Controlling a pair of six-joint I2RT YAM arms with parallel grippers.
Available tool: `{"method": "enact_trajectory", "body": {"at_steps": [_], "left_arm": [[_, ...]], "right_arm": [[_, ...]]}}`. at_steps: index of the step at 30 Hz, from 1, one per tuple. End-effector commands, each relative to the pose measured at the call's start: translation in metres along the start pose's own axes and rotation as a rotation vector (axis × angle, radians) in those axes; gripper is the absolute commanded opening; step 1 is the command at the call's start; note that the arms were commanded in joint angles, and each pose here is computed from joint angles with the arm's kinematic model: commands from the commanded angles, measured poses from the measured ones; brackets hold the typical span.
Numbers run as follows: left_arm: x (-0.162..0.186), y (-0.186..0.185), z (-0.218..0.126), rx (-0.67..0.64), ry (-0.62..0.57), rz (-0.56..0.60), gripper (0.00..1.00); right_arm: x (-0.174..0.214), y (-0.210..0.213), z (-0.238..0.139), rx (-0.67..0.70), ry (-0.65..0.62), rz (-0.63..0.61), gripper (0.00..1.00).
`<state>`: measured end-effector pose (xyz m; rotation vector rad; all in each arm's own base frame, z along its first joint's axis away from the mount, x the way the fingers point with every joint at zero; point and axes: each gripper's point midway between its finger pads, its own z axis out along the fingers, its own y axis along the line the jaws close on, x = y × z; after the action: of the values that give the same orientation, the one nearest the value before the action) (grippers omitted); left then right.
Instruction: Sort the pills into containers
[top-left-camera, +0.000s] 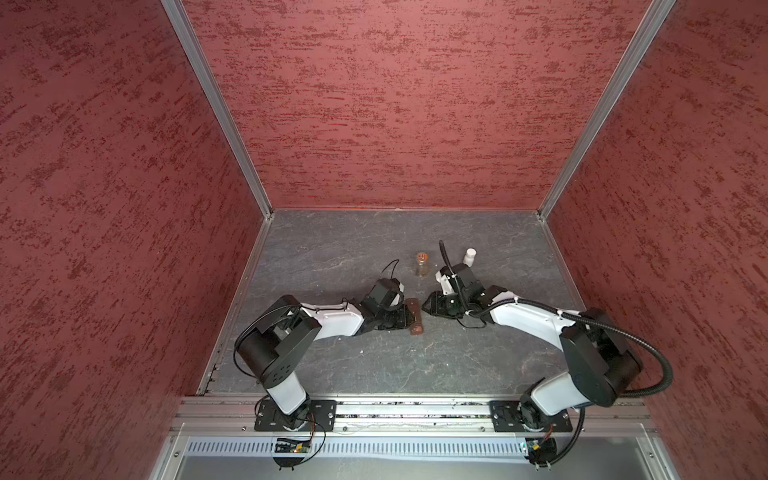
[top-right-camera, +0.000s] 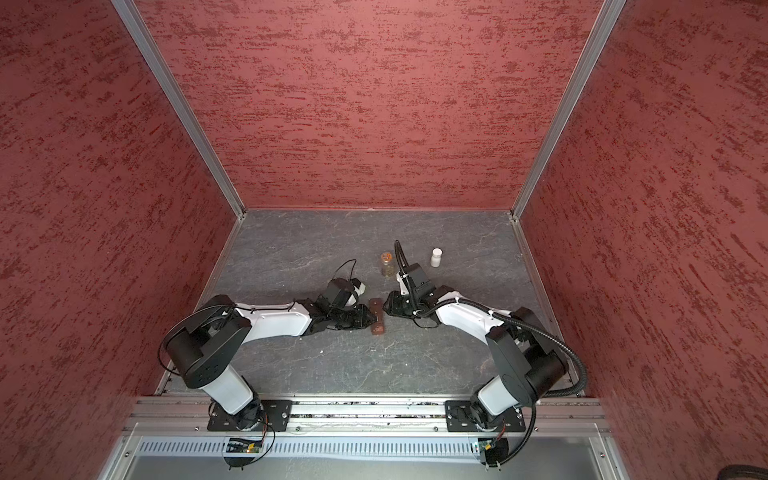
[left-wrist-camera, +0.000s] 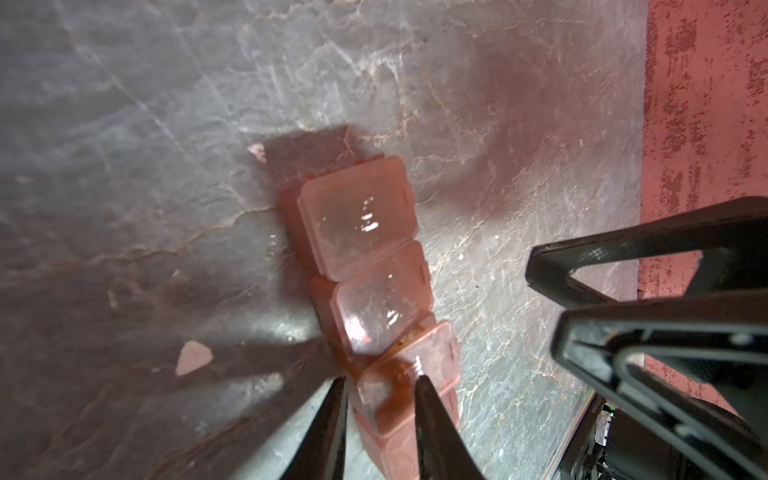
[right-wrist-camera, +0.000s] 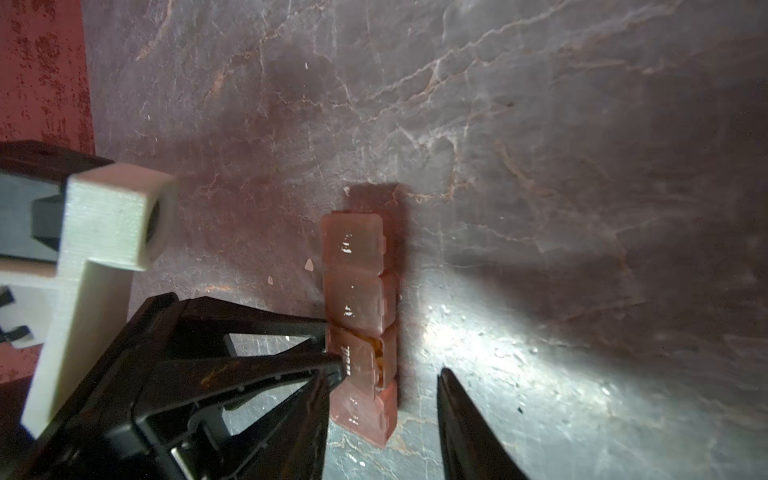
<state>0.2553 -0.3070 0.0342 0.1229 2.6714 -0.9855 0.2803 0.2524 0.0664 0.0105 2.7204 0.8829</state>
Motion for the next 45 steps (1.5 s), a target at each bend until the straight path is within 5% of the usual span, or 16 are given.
{"method": "enact_trajectory", "body": {"at_steps": [1,45], "left_arm": [[0.008,0.004,0.004,-0.024,0.045,0.014,0.28],[0.031,0.016,0.017,-0.045,0.134,-0.009,0.17]], "right_arm": [[0.006,0.004,0.009,-0.046,0.048,-0.017,0.44],[0.050,-0.017,0.047,-0.079,0.253,0.052,0.16]]}}
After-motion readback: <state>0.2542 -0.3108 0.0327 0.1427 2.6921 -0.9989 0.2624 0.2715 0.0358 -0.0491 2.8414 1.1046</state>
